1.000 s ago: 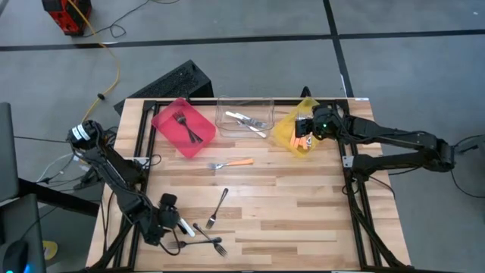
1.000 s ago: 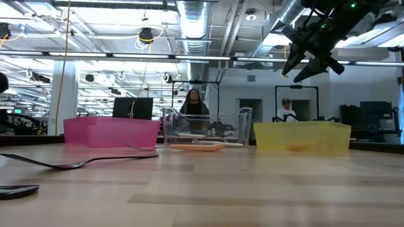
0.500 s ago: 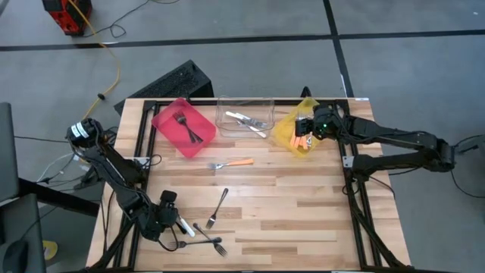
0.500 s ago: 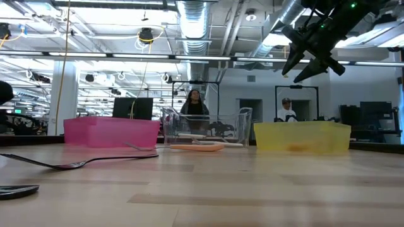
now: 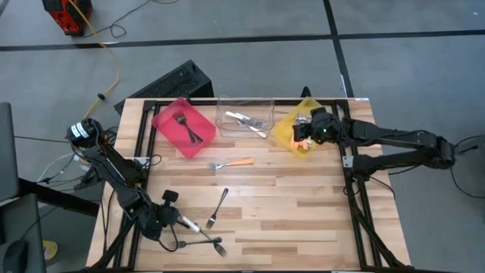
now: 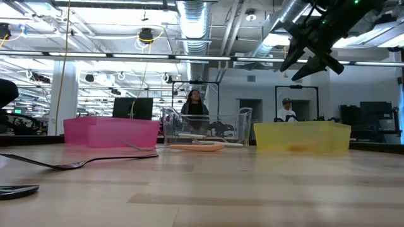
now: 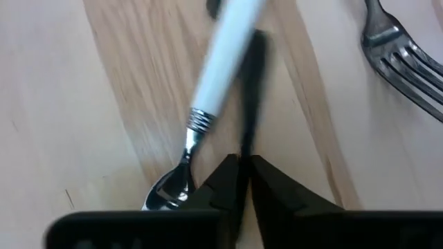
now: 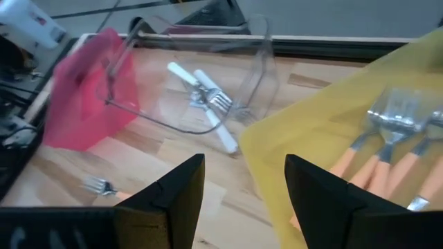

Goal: Sort silverware by color (type)
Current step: Put the black fork into the pink bin

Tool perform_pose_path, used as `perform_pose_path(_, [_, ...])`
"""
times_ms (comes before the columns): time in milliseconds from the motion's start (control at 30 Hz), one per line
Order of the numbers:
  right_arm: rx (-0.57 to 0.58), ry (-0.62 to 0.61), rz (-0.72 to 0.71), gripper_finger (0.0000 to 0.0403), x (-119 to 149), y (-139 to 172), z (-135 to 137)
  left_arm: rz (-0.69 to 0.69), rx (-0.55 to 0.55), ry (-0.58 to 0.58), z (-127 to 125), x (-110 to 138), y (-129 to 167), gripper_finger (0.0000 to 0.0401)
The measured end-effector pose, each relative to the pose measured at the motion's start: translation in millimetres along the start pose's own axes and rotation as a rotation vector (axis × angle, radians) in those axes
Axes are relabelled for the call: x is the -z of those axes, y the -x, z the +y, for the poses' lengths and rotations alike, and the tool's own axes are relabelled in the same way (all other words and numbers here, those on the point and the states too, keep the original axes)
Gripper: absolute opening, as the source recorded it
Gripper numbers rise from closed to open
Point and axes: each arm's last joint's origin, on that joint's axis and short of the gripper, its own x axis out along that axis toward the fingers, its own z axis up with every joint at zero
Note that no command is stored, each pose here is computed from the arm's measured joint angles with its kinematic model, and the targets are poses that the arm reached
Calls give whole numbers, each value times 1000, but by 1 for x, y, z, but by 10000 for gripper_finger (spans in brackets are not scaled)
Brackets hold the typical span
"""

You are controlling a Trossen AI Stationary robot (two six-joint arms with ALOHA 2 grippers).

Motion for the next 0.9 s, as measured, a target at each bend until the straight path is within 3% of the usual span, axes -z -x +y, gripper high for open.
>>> perform_pose_path(400, [-158,12,-56,225,1,7,19,-38,45,241,-6,-12,14,1])
perform_pose_path(900, [-359,92,-121,225,6,21,44,-211,108,307,-15,-43,53,0])
